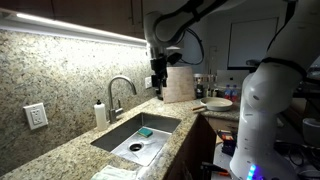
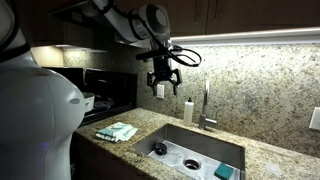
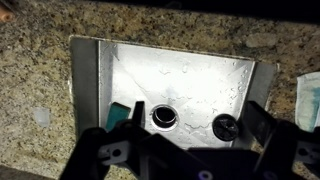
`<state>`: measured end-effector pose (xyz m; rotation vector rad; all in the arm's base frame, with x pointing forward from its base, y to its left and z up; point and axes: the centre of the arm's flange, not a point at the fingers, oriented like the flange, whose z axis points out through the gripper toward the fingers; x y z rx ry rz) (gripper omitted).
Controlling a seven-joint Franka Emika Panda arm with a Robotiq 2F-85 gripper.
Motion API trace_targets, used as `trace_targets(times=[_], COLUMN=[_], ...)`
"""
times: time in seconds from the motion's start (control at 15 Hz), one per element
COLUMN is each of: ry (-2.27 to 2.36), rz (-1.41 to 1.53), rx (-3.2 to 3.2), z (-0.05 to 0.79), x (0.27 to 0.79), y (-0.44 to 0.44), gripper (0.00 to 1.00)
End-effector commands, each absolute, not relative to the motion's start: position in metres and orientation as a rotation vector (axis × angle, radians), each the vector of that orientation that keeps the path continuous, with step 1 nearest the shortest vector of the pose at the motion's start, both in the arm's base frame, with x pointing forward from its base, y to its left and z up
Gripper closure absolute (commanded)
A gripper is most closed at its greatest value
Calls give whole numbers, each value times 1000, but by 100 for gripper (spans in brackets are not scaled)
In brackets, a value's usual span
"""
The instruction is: Move the tap nozzle to the left then open the water faucet
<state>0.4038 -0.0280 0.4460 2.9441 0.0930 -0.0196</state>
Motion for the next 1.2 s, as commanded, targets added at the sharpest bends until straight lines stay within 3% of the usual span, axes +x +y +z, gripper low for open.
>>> trace_targets(times=[0.0, 0.4, 1.13], ry=[93, -17, -277], rz=[-20, 333, 730], rx=[2944, 2928, 2762], z=[446, 460, 445], x=[404, 424, 417], y=[-28, -47, -216], gripper=[0, 0, 0])
